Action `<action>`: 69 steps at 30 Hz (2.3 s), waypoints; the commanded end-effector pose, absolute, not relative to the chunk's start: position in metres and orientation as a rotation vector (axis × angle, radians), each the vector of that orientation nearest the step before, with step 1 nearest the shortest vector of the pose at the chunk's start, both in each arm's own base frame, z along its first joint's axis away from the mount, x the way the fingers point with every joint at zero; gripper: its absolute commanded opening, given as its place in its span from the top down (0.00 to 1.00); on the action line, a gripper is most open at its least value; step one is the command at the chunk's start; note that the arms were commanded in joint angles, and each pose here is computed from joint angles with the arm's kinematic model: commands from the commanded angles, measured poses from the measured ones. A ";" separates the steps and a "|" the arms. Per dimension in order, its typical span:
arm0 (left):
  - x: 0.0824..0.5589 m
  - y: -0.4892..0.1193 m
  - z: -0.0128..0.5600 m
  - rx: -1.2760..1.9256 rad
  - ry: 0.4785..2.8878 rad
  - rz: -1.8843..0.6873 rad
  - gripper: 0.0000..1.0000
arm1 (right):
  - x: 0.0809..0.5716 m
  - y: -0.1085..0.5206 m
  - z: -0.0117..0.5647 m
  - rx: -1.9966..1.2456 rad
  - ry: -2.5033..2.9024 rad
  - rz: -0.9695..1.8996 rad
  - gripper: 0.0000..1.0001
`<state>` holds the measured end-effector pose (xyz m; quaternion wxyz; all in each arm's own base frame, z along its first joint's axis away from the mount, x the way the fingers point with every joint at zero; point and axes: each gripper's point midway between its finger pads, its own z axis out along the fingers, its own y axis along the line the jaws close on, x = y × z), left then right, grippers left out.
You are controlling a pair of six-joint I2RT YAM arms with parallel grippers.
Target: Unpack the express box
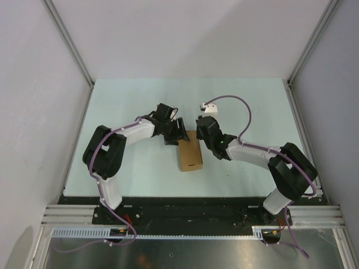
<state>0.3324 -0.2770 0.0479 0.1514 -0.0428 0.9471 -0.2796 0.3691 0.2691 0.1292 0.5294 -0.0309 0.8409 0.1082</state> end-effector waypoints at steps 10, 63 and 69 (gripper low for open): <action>0.315 -0.279 0.035 -0.372 2.805 -0.865 0.37 | 0.355 0.268 0.130 -0.036 2.015 0.176 1.00; 0.314 -0.264 0.013 -0.536 2.827 -0.806 0.41 | 0.228 0.237 0.114 -0.224 2.269 0.134 1.00; 0.314 -0.260 0.015 -0.572 2.801 -0.785 0.41 | 0.212 0.234 0.112 -0.231 2.295 0.125 1.00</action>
